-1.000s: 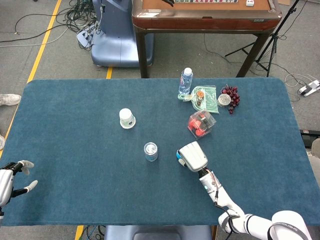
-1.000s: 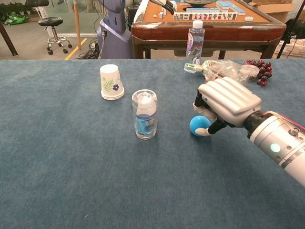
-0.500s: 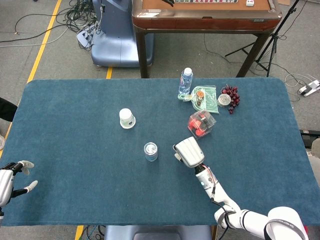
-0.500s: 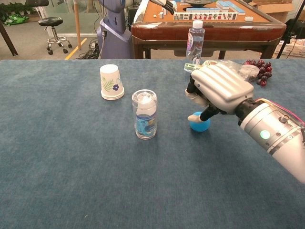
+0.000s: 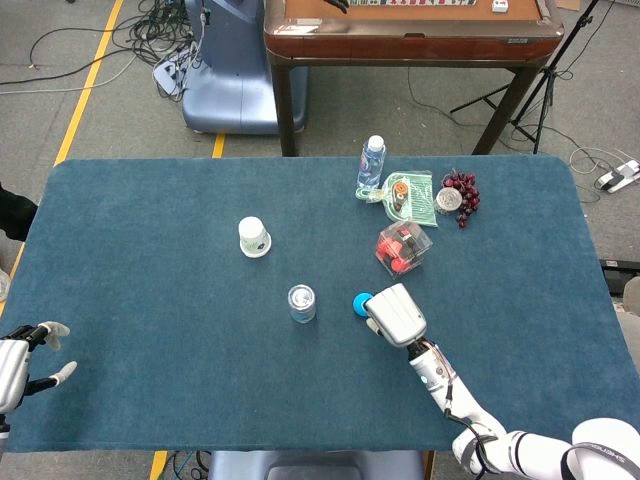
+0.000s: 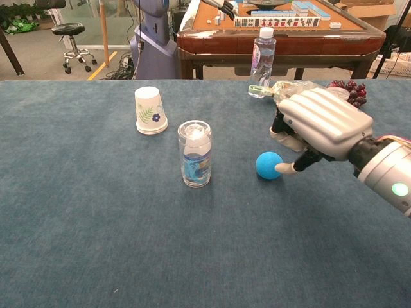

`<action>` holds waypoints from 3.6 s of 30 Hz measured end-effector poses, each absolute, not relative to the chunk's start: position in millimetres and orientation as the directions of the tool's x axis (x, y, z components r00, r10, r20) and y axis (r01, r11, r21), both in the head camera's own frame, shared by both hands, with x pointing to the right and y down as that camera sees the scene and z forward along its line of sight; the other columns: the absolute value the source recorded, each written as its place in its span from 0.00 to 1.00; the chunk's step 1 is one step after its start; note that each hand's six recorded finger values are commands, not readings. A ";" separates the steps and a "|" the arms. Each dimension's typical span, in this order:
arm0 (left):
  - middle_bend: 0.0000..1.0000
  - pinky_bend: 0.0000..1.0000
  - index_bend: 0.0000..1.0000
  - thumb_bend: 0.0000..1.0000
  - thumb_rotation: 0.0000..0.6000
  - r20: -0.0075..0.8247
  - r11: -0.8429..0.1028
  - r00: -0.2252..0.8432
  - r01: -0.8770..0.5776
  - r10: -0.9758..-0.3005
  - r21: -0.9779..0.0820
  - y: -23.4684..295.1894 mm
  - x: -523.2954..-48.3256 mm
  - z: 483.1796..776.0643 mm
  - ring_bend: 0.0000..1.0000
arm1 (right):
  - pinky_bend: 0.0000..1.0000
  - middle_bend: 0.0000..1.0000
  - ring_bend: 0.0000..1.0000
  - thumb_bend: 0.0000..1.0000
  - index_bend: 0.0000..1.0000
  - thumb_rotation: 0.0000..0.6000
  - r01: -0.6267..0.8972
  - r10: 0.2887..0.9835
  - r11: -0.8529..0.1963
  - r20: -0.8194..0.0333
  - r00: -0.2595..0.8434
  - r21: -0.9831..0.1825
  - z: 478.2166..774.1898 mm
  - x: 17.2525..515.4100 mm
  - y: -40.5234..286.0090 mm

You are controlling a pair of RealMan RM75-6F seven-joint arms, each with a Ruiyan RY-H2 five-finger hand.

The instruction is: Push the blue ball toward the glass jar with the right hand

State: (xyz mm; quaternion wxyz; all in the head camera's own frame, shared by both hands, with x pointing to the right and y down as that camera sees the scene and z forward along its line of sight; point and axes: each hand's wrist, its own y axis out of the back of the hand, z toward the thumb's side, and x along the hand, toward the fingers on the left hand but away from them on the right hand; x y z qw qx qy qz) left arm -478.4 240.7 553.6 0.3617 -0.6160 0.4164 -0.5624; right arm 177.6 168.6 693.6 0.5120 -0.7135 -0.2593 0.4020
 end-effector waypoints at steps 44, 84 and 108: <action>0.56 0.66 0.45 0.06 1.00 0.395 -0.393 0.014 -0.117 -0.919 -0.912 239.9 -481.4 552.8 0.48 | 1.00 1.00 1.00 0.00 1.00 1.00 0.024 0.825 -0.285 -0.232 0.516 -0.958 705.5 164.0 144.1; 0.56 0.66 0.45 0.06 1.00 0.395 -0.392 0.006 -0.131 -0.919 -0.910 239.4 -484.4 549.8 0.48 | 1.00 1.00 1.00 0.00 1.00 1.00 -0.023 0.819 -0.337 -0.305 0.487 -0.941 735.3 162.1 143.7; 0.56 0.66 0.45 0.06 1.00 0.403 -0.401 0.014 -0.122 -0.915 -0.908 240.5 -482.2 552.7 0.48 | 1.00 1.00 1.00 0.00 1.00 1.00 0.015 0.826 -0.254 -0.209 0.524 -0.967 719.1 159.7 137.0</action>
